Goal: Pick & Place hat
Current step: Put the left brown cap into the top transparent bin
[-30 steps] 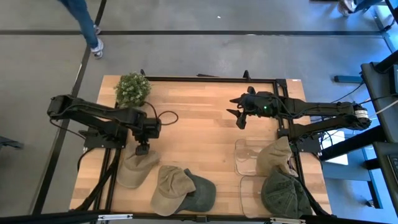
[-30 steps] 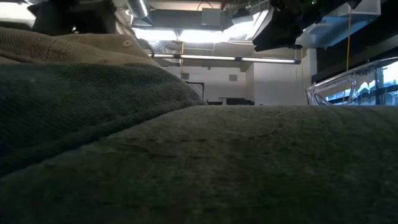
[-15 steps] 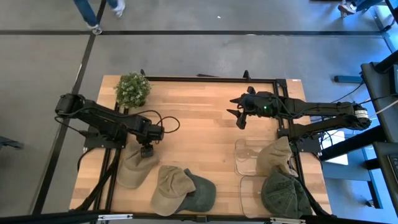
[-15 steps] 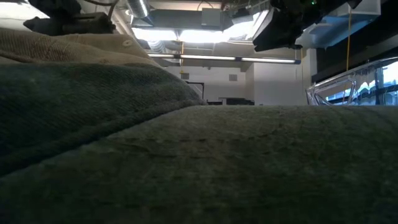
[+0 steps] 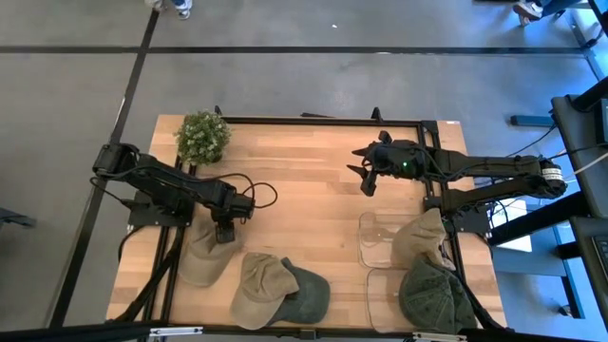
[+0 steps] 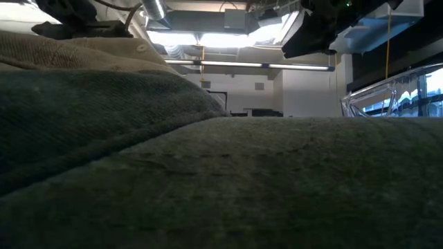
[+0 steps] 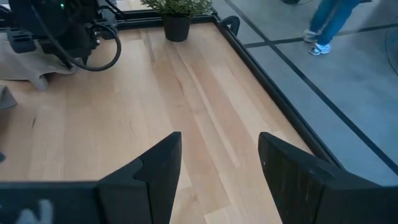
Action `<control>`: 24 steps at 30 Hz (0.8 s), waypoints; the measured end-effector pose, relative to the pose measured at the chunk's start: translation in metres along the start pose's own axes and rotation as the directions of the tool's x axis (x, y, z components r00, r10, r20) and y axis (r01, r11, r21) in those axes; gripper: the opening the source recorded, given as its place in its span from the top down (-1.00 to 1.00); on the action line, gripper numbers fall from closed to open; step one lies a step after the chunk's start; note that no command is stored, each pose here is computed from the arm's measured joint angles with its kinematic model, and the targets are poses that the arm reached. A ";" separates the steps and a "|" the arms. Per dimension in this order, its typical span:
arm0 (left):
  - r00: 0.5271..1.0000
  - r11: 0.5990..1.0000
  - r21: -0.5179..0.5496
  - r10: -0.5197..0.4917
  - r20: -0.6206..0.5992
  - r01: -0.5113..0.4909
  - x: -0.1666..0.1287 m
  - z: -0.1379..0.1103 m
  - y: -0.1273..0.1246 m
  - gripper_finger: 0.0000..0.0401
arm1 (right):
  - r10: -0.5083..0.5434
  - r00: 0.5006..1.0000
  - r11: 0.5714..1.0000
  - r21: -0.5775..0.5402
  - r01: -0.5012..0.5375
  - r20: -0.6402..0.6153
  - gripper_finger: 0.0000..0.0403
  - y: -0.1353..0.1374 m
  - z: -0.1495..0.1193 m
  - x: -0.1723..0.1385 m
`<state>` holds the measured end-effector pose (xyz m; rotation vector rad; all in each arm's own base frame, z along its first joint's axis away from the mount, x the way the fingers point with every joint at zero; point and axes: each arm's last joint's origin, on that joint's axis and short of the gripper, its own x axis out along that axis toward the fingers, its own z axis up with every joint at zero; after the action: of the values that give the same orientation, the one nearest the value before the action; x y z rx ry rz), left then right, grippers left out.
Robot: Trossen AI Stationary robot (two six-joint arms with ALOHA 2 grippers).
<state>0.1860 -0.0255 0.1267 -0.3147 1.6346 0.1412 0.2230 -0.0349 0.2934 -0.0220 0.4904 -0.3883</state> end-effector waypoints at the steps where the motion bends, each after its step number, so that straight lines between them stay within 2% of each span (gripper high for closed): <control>1: 1.000 1.000 0.000 0.008 0.003 -0.008 0.000 0.000 0.000 0.28 | 0.000 1.000 1.000 0.000 0.000 0.000 -0.06 0.000 0.000 0.000; 9: 0.999 0.999 0.006 0.035 0.013 -0.035 -0.002 0.002 0.000 0.77 | 0.000 1.000 1.000 -0.001 0.000 -0.001 -0.06 0.000 0.000 0.000; 15: 0.999 0.998 0.037 0.044 0.012 -0.044 -0.013 0.009 -0.004 0.79 | 0.001 1.000 1.000 -0.029 -0.001 0.000 -0.06 0.000 0.000 0.000; 19: 0.997 0.994 0.080 0.070 0.027 -0.072 -0.033 0.017 -0.009 0.79 | 0.002 1.000 1.000 -0.002 -0.002 0.001 -0.06 0.000 0.000 0.000; 24: 0.984 0.986 0.098 0.117 0.137 -0.131 -0.063 0.034 -0.016 0.79 | 0.004 0.999 0.998 0.062 -0.006 0.037 -0.06 0.000 0.004 0.000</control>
<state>0.2268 -0.0236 0.1879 -0.1183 1.5254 0.1647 0.2247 -0.0350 0.2967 0.0323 0.4418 -0.3972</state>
